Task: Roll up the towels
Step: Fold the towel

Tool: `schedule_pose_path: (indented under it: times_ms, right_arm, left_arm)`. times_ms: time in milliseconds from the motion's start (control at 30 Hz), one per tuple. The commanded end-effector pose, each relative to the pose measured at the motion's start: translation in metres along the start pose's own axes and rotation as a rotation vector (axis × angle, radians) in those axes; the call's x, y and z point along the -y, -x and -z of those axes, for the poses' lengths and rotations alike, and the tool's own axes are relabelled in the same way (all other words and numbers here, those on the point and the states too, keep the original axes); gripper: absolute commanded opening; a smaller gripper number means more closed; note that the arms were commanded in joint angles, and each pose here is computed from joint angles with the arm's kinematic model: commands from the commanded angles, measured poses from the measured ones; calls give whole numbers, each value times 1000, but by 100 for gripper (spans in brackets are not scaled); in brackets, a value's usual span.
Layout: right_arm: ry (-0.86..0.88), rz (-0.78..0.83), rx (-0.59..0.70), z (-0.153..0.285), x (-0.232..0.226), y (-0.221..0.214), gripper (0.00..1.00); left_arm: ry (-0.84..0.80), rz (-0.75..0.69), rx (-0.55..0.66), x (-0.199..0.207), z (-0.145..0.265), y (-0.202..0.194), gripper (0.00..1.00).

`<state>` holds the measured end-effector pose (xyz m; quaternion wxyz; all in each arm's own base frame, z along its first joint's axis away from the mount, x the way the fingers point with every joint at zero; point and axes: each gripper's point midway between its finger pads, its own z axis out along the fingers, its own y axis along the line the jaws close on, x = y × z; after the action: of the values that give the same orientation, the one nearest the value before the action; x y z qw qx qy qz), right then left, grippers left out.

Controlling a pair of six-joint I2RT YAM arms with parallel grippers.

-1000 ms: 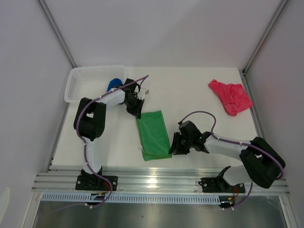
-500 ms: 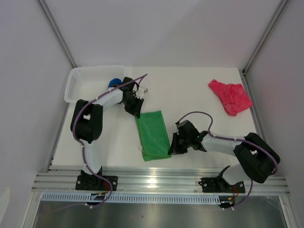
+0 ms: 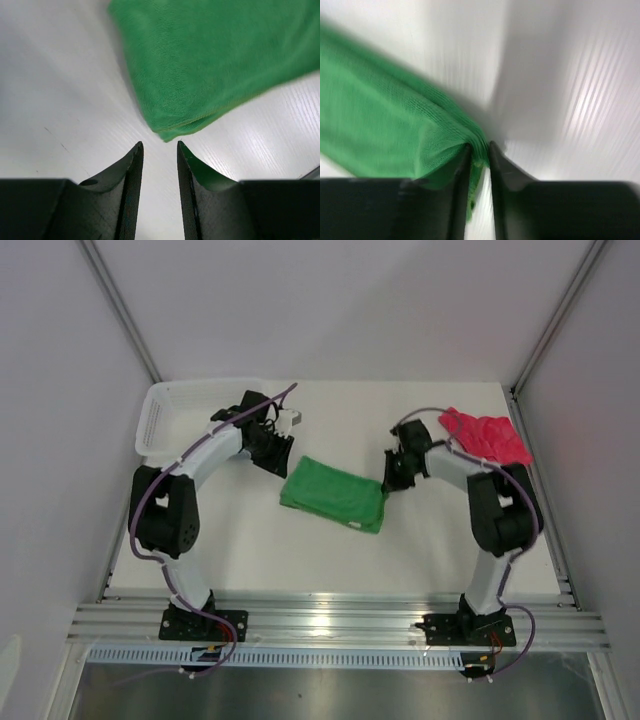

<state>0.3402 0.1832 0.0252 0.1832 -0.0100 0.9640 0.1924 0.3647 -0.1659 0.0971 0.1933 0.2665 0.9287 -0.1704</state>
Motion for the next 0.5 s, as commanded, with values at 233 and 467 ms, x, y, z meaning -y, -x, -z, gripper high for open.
schedule_pose_path:
  times_ms: [233,467]
  right_arm:
    - [-273,265,301,18,-17,250,40]
    - [-51,465,421,34,-140,153,44]
  left_arm:
    - [10,-7,40,-5,37,-17,37]
    - [-24,53,95,-5,56,-17,37]
